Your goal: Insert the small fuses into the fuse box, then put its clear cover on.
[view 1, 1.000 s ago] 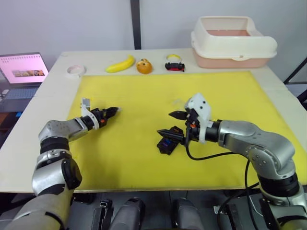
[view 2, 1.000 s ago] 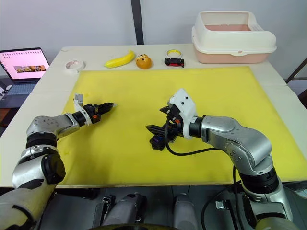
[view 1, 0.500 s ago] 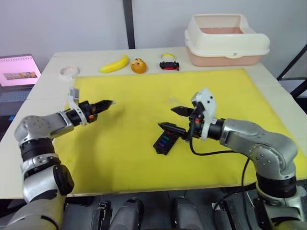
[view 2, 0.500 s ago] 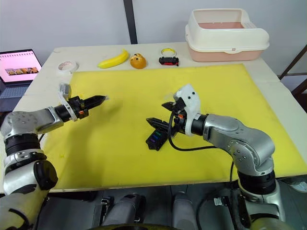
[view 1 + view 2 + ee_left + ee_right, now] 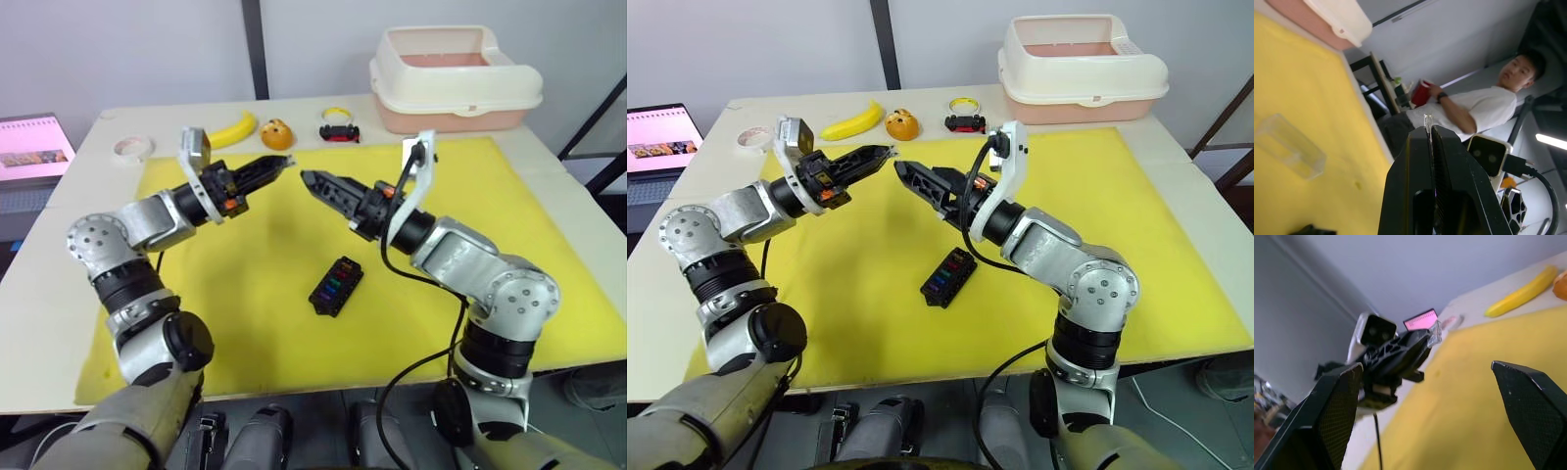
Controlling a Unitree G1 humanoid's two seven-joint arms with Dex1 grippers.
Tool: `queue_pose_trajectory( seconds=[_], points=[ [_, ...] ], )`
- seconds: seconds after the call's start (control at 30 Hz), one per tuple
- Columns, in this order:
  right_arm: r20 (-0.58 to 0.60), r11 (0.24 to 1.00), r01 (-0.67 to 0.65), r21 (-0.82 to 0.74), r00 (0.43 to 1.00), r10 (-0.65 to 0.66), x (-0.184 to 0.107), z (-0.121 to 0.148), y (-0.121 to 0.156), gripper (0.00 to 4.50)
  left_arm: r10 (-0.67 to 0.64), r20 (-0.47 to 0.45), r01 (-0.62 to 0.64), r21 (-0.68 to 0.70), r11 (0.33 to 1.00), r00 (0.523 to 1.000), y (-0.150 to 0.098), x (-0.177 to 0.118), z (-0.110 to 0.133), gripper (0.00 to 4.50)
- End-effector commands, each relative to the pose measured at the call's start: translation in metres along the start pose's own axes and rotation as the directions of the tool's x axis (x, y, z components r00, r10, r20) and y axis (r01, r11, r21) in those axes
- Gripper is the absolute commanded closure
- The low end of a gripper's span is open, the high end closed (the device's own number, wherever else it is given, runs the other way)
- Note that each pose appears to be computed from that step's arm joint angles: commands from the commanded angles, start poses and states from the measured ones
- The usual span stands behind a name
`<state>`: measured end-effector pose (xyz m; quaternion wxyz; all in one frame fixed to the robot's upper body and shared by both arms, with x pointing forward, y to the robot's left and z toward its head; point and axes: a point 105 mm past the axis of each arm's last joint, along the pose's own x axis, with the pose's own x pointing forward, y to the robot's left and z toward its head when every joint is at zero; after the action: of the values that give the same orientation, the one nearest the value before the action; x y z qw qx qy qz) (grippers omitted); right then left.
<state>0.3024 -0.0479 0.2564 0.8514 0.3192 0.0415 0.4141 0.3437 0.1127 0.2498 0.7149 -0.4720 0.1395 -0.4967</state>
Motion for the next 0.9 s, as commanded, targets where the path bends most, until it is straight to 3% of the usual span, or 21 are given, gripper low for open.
queue_pose_trajectory(
  seconds=[0.03, 0.37, 0.47, 0.53, 0.9],
  points=[
    [0.091, 0.99, -0.038, 0.133, 0.996, 0.026, 0.004, 0.013, 0.013, 0.0, -0.06, 0.033, 0.059, 0.029, 0.998, 0.998, -0.017, 0.005, 0.0, 4.44],
    [0.101, 0.971, -0.007, 0.24, 0.995, -0.018, 0.011, 0.014, 0.012, 0.0, -0.09, 0.062, 0.092, -0.028, 0.995, 0.994, -0.027, 0.017, -0.021, 4.44],
    [0.095, 0.973, -0.01, 0.229, 0.995, -0.013, 0.011, 0.013, 0.013, 0.93, -0.077, 0.07, 0.081, -0.05, 0.995, 0.995, -0.027, 0.017, -0.02, 4.5],
    [0.086, 0.976, -0.007, 0.218, 0.996, -0.012, 0.011, 0.012, 0.013, 1.85, -0.074, 0.081, 0.079, -0.067, 0.995, 0.994, -0.028, 0.018, -0.018, 4.5],
    [0.095, 0.981, -0.006, 0.196, 0.995, -0.013, 0.01, 0.015, 0.014, 1.85, -0.068, 0.077, 0.074, -0.074, 0.995, 0.995, -0.034, 0.02, -0.018, 4.5]
  ],
)
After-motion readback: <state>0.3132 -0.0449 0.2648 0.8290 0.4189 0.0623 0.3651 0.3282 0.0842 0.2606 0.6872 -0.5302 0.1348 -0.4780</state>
